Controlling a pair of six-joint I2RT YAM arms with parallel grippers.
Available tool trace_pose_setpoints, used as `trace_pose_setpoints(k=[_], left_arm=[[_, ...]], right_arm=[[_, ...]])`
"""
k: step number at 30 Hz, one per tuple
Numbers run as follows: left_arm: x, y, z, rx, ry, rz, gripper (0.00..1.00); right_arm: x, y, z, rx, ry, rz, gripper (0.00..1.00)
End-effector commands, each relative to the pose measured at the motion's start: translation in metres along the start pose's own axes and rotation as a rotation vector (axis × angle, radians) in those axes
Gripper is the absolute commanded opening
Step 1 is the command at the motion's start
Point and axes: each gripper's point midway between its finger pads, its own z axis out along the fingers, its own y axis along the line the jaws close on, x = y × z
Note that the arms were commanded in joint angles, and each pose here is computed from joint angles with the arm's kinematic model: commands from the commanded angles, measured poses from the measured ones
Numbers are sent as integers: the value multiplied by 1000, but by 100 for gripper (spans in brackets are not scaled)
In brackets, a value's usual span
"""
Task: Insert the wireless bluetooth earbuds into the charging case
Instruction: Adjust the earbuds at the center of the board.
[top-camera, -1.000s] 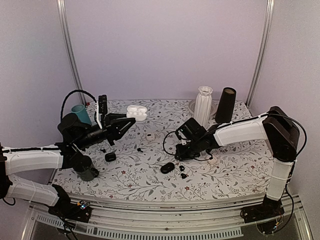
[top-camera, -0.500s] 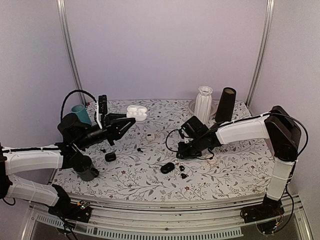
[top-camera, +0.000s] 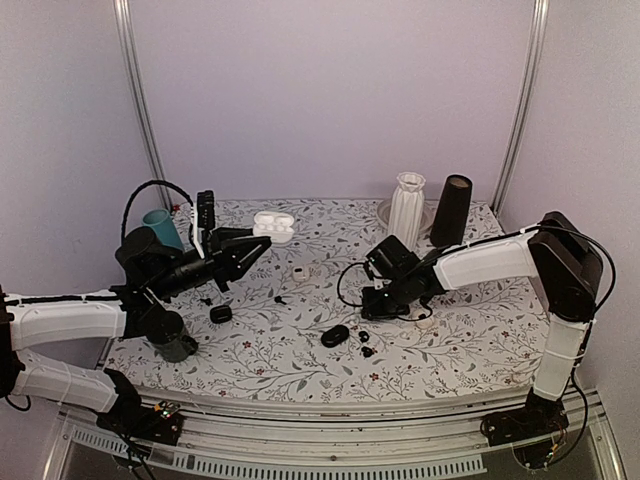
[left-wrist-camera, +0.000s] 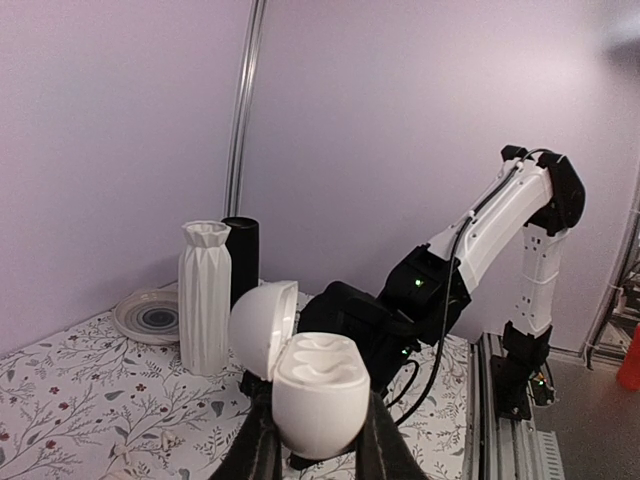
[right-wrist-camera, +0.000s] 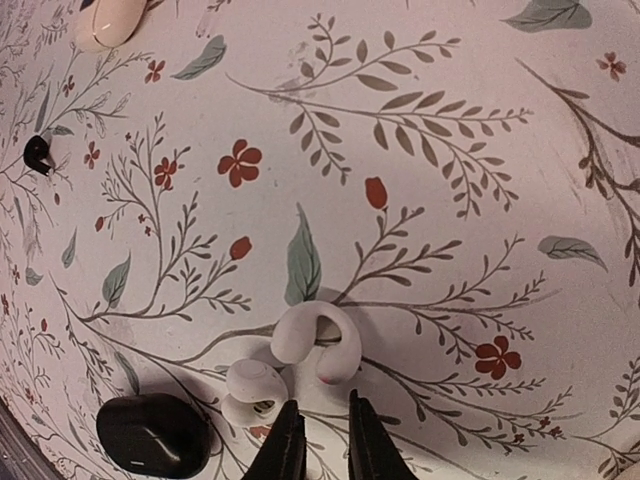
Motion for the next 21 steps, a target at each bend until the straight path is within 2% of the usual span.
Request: trace_pose_setpoints(k=[1, 9, 21], left_arm=[[-1, 0, -3, -4, -3, 1, 0], [-2, 1, -3, -6, -5, -1, 0], [-3, 0, -5, -8, -7, -3, 0]], right_arm=[[-2, 11, -12, 5, -39, -106, 16], [13, -2, -11, 103, 21, -193, 15], [22, 23, 7, 21, 39, -178, 15]])
